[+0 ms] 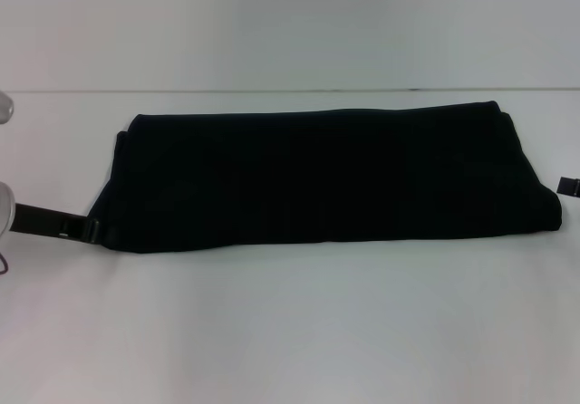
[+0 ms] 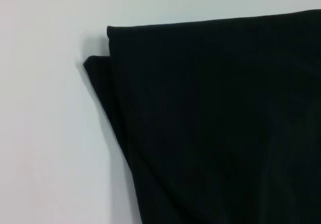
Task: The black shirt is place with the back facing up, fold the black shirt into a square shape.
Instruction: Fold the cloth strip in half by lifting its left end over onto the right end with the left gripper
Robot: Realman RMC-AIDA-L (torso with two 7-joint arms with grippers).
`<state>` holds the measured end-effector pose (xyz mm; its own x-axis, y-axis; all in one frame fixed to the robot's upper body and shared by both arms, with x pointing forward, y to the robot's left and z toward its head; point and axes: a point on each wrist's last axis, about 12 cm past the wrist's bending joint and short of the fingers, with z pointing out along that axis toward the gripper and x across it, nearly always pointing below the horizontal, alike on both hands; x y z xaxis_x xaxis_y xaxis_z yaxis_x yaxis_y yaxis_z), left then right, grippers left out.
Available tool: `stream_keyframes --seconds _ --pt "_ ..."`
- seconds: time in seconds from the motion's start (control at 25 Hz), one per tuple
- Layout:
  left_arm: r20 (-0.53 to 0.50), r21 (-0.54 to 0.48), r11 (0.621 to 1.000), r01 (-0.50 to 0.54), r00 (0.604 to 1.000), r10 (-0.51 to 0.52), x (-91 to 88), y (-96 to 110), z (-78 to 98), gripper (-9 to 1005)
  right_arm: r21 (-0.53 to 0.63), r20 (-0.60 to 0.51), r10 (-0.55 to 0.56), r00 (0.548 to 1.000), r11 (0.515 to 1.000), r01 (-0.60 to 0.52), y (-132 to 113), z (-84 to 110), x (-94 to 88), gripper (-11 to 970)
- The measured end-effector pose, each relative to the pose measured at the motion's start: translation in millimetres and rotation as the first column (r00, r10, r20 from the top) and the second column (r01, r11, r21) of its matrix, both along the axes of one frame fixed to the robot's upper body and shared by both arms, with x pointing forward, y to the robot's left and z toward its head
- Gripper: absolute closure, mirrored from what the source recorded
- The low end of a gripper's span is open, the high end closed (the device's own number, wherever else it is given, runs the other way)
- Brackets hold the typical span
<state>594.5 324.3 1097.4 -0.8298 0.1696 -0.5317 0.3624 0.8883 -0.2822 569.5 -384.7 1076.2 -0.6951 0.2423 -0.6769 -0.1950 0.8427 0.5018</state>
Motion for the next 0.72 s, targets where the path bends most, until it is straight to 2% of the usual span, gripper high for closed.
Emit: stream_keyframes --seconds 0.44,0.72 --pt "0.011 0.008 1.000 -0.007 1.000 0.007 1.6 3.6 4.2 993 -0.022 -0.035 -0.004 0.999 1.000 0.003 -3.5 2.4 3.4 284" --pt "0.014 0.011 1.000 -0.008 1.000 0.008 1.5 4.4 3.9 993 -0.079 -0.078 0.036 0.996 0.996 -0.043 14.5 -2.9 14.4 294"
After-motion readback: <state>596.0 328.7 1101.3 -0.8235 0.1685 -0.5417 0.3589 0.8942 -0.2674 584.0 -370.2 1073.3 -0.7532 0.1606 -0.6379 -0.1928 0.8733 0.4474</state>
